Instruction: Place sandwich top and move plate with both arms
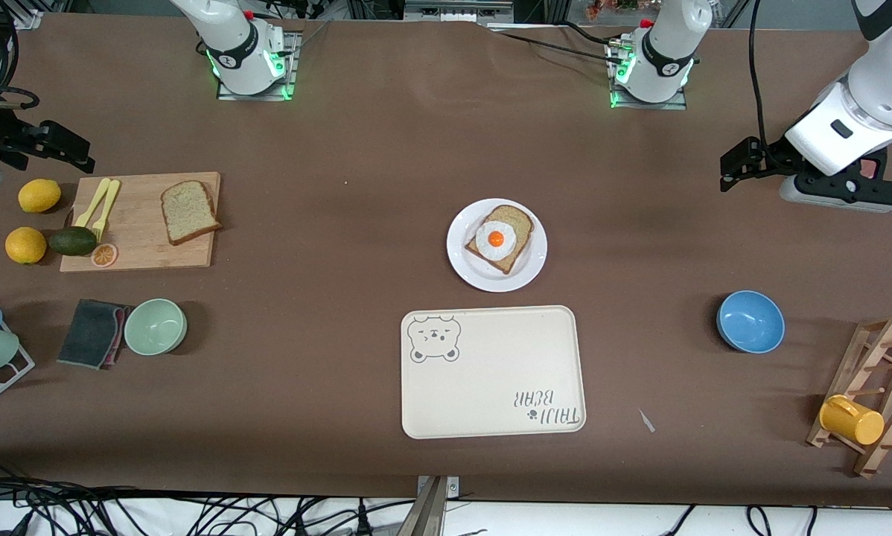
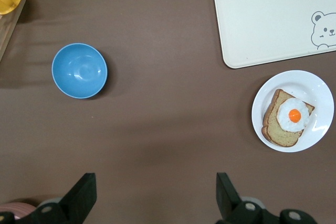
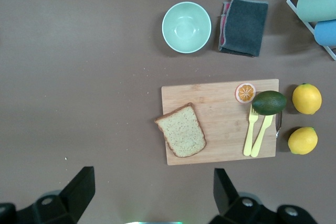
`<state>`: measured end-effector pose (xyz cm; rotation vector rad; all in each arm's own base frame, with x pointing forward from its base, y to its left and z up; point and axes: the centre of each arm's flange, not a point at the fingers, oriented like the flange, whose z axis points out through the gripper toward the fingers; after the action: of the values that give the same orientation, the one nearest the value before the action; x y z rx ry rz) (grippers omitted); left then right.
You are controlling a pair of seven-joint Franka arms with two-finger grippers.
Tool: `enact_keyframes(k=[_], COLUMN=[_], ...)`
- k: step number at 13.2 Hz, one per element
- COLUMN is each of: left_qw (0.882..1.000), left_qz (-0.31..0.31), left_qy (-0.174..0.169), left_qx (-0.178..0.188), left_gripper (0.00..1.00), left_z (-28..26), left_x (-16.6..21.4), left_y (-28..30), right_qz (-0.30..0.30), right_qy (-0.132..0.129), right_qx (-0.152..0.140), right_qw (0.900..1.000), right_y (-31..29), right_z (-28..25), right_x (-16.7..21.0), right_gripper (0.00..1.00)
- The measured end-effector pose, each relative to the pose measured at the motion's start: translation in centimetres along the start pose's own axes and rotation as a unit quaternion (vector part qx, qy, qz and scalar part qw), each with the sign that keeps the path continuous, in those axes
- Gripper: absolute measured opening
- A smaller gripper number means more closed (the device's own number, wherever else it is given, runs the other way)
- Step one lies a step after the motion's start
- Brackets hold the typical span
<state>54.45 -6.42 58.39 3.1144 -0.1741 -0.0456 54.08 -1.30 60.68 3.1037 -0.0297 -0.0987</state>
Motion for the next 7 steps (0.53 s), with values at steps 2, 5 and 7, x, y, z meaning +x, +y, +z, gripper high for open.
enact_keyframes(k=[2,5,7], left_qw=[1.000,1.000,1.000], left_qz=[0.000,0.000,0.000], left_qy=[0.000,0.000,0.000], left_qx=[0.000,0.000,0.000], left_gripper=[1.00,1.00,1.00], left_z=[0.00,0.00,0.00], left_x=[0.00,0.00,0.00], left_y=[0.00,0.00,0.00], right_qz=[0.000,0.002,0.000], right_qy=[0.000,-0.002,-0.006], right_qx=[0.000,0.001,0.002], right_qw=[1.000,1.000,1.000], right_y=[0.00,0.19,-0.01], right_z=[0.00,0.20,0.61], right_x=[-0.01,0.11,0.35], right_gripper=[1.00,1.00,1.00])
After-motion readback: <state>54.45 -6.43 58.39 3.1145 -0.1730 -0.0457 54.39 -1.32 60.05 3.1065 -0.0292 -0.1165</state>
